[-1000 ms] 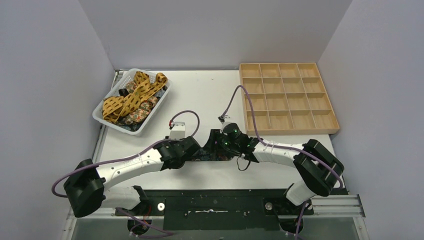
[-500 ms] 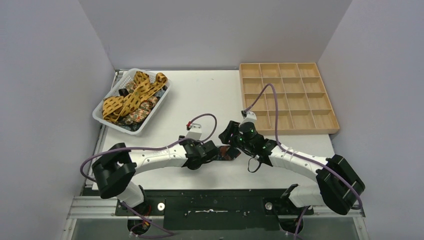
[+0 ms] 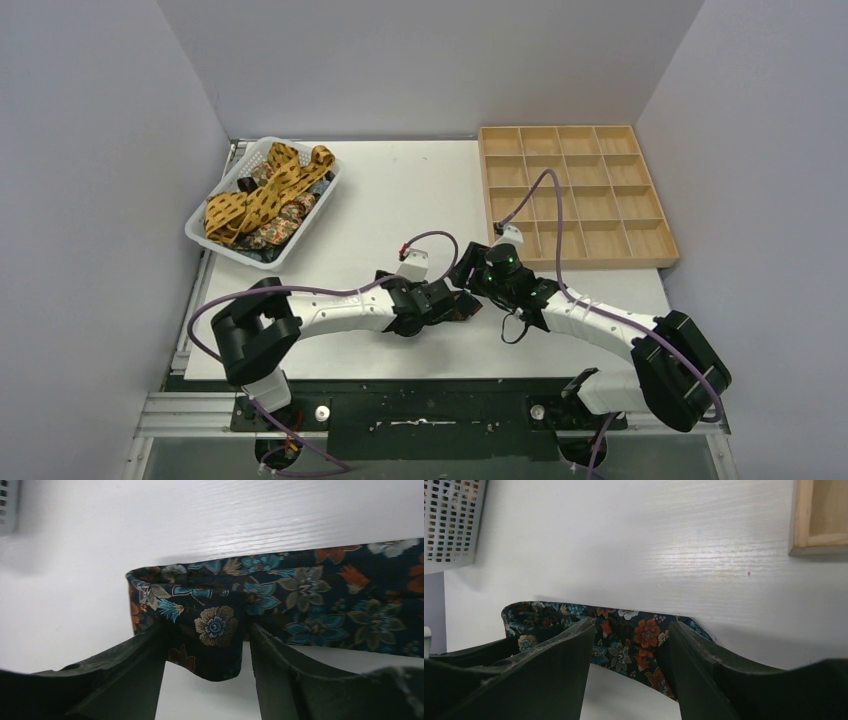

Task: Roll the ties
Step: Roll the tie at the center of the board.

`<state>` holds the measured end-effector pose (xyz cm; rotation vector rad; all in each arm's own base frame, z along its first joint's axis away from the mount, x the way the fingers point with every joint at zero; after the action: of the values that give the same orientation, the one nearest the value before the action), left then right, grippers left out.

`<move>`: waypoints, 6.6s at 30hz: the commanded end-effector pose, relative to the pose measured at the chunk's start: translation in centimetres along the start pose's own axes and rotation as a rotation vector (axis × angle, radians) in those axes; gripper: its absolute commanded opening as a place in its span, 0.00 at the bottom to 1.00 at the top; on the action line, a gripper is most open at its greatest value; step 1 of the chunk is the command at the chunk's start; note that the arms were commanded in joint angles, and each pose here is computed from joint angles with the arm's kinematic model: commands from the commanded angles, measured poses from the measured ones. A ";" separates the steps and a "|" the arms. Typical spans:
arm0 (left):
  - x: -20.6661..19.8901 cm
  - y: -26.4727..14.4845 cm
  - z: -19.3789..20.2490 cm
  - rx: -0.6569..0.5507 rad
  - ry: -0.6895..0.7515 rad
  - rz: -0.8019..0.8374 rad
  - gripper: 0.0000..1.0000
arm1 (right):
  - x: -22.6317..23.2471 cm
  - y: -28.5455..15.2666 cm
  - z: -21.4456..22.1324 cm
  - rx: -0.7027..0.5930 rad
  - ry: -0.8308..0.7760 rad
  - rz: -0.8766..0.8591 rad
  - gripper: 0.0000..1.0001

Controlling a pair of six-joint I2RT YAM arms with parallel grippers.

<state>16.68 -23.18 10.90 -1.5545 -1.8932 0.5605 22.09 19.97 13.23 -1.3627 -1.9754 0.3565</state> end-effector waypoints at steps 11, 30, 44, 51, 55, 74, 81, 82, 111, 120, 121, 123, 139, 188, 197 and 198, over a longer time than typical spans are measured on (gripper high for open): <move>1.9 -3.7 -5.2 0.002 -0.507 0.469 0.72 | 2.3 -0.3 -1.3 -0.020 -0.007 -0.241 0.61; 13.7 0.3 -0.8 0.150 -0.989 0.456 0.81 | 10.1 3.2 0.4 -0.217 -1.289 -0.765 1.00; 14.4 0.2 0.4 0.177 -0.987 0.450 0.81 | 12.8 7.0 2.9 -0.053 -1.371 -0.975 1.00; 14.6 0.2 0.9 0.177 -1.000 0.445 0.81 | 12.1 9.6 3.9 -0.009 -1.414 -0.963 1.00; 14.5 0.2 1.0 0.184 -0.997 0.444 0.81 | 11.3 10.5 4.8 0.024 -1.436 -0.975 0.87; 14.2 0.6 1.3 0.203 -0.999 0.451 0.81 | 11.1 8.8 6.0 0.089 -1.441 -0.925 0.76; 14.1 0.3 0.9 0.184 -1.005 0.484 0.81 | 12.3 5.7 2.2 -0.110 -1.512 -0.864 0.90; 14.1 0.2 0.7 0.176 -1.003 0.496 0.82 | 12.4 5.1 1.8 -0.133 -1.498 -0.854 0.90; 12.7 0.8 0.4 0.173 -0.964 0.647 0.85 | 8.1 1.9 3.3 0.157 -0.024 -0.540 0.53; 12.3 0.6 -0.2 0.175 -0.945 0.697 0.85 | 8.7 2.8 4.0 0.212 -0.031 -0.546 0.46; 12.1 0.5 -0.2 0.181 -0.942 0.712 0.85 | 8.9 2.9 3.9 0.217 -0.032 -0.548 0.45; 11.8 0.5 -0.2 0.192 -0.935 0.742 0.85 | 8.9 3.3 4.1 0.235 -0.029 -0.538 0.43; 11.0 1.0 0.3 0.238 -0.904 0.799 0.85 | 8.7 4.6 4.7 0.289 -0.004 -0.535 0.33; 9.1 4.7 1.3 0.227 -0.683 0.892 0.71 | 8.1 6.3 5.6 0.386 0.009 -0.543 0.32; 9.8 5.4 2.1 0.239 -0.683 0.777 0.77 | 8.0 6.4 5.6 0.387 0.009 -0.536 0.32; 9.7 5.4 2.2 0.245 -0.680 0.788 0.76 | 8.0 6.4 5.7 0.387 0.011 -0.533 0.32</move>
<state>17.85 -12.91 8.20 -2.1288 -1.4043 1.8204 20.31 30.05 8.00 -0.5669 -2.0170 0.4744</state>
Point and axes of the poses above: each gripper's point midway between its finger pads, its own y axis out along the fingers, its own x axis along the line the jaws close on, z = x × y, the point moved 8 cm from there along -y, back along the fingers, and after that the axes turned 13 degrees about -y, right-handed, at the moved point
